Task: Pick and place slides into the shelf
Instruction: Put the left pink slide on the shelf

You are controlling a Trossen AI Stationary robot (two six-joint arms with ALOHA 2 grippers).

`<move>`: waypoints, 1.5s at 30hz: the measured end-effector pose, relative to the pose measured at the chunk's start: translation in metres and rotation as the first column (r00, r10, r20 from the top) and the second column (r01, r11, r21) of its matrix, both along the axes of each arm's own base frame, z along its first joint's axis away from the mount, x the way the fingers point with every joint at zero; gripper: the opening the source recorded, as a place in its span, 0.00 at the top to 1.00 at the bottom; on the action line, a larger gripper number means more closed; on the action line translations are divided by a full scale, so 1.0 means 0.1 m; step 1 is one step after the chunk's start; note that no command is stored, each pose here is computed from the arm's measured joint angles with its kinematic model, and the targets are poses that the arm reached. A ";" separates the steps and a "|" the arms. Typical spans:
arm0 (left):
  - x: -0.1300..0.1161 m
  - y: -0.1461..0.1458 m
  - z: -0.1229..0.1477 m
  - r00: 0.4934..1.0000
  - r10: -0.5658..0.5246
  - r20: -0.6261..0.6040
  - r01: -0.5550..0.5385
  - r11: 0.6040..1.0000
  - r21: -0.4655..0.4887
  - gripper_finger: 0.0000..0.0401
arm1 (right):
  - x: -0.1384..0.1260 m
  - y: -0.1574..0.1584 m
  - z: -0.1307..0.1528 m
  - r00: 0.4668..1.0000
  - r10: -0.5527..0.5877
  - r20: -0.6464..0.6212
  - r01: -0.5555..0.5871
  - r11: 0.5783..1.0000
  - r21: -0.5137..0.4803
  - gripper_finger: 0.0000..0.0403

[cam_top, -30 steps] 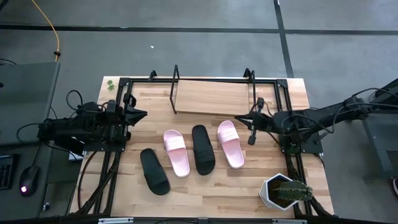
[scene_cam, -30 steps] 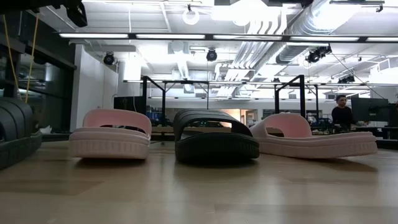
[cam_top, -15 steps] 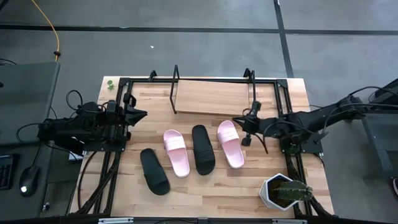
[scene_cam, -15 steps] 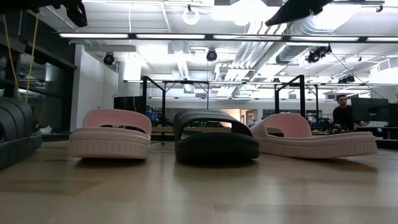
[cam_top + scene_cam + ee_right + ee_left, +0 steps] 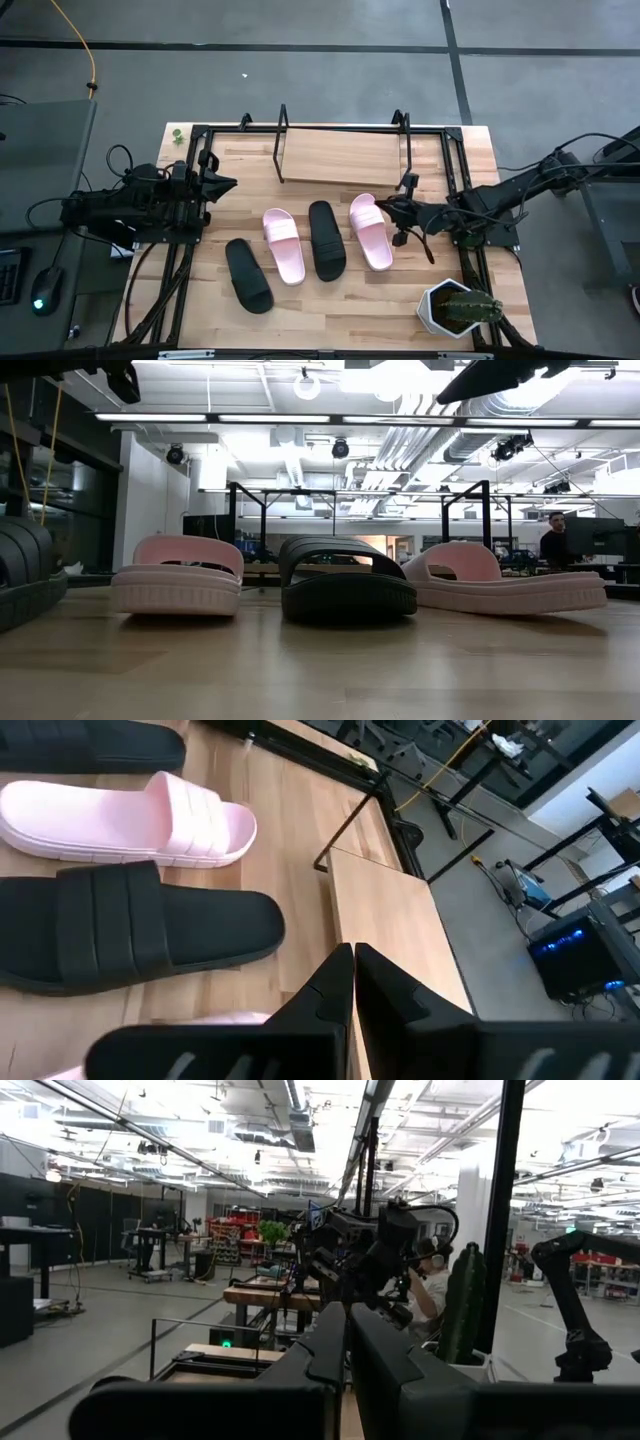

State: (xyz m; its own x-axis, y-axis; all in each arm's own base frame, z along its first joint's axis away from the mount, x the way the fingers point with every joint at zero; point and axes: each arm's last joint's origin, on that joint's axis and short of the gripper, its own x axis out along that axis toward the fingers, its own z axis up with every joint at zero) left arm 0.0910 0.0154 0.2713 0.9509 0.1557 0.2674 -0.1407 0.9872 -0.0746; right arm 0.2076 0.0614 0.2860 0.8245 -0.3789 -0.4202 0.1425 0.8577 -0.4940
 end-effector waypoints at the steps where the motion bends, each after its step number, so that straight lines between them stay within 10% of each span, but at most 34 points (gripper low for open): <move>1: 0.00 0.00 0.00 1.000 0.000 0.000 0.000 1.000 0.000 0.98 | 0.02 0.01 -0.02 1.000 0.000 -0.008 0.000 1.000 -0.002 0.99; 10: 0.01 0.00 -0.02 0.999 -0.027 -0.022 0.027 0.999 -0.032 0.98 | 0.27 0.06 -0.21 0.998 -0.036 -0.054 0.031 0.995 -0.099 0.99; 24: 0.04 -0.03 -0.31 0.891 -0.172 -0.421 0.090 0.974 -0.207 0.97 | 0.21 -0.03 0.08 0.983 -0.069 0.172 0.059 0.996 0.061 0.99; 40: 0.60 0.07 -0.35 0.809 -0.130 -0.573 0.036 0.984 -0.173 0.46 | 0.23 -0.15 0.06 0.979 -0.119 0.163 0.107 0.991 0.078 0.99; 45: 0.82 -0.01 -0.35 0.709 -0.028 -0.704 -0.032 0.997 -0.072 0.43 | 0.23 -0.17 0.05 0.982 -0.121 0.144 0.111 0.991 0.079 0.99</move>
